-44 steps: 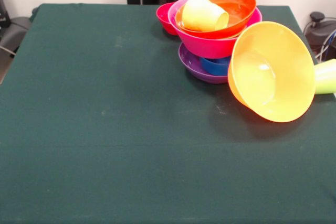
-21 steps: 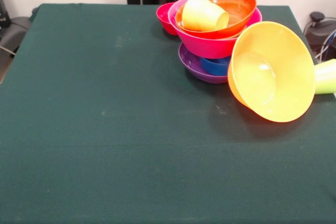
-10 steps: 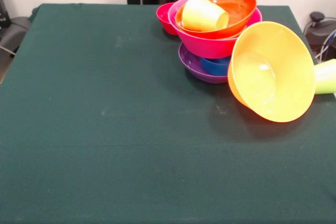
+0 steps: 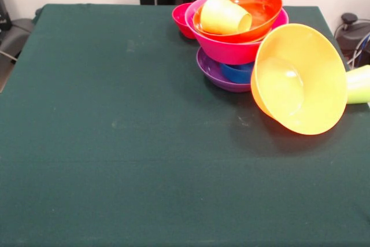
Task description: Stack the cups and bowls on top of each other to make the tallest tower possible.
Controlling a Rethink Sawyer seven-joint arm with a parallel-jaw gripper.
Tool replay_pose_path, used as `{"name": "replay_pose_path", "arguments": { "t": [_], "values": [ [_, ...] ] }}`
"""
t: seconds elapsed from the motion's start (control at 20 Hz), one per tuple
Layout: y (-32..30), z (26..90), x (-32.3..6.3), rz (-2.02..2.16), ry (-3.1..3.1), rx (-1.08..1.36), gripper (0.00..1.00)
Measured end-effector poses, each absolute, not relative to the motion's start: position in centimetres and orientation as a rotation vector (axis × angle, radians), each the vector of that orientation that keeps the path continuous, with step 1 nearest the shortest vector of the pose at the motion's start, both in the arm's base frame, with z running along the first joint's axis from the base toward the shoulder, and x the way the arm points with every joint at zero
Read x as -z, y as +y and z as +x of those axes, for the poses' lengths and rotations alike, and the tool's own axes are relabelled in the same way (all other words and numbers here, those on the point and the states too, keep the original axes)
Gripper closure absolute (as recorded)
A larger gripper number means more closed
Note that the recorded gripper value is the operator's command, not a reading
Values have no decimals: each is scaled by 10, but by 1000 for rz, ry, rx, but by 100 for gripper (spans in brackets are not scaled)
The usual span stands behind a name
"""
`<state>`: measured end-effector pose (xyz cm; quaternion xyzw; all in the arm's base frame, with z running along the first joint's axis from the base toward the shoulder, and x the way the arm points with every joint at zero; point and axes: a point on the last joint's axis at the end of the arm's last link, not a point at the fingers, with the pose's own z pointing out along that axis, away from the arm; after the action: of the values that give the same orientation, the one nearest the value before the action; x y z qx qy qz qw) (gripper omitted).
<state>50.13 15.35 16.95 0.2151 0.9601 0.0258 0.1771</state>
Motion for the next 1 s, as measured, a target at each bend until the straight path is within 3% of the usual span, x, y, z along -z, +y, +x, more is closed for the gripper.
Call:
{"name": "replay_pose_path", "arguments": {
  "t": [1.0],
  "values": [
    [147, 500, -155, 625, 2716, -62, 100]
  ]
}}
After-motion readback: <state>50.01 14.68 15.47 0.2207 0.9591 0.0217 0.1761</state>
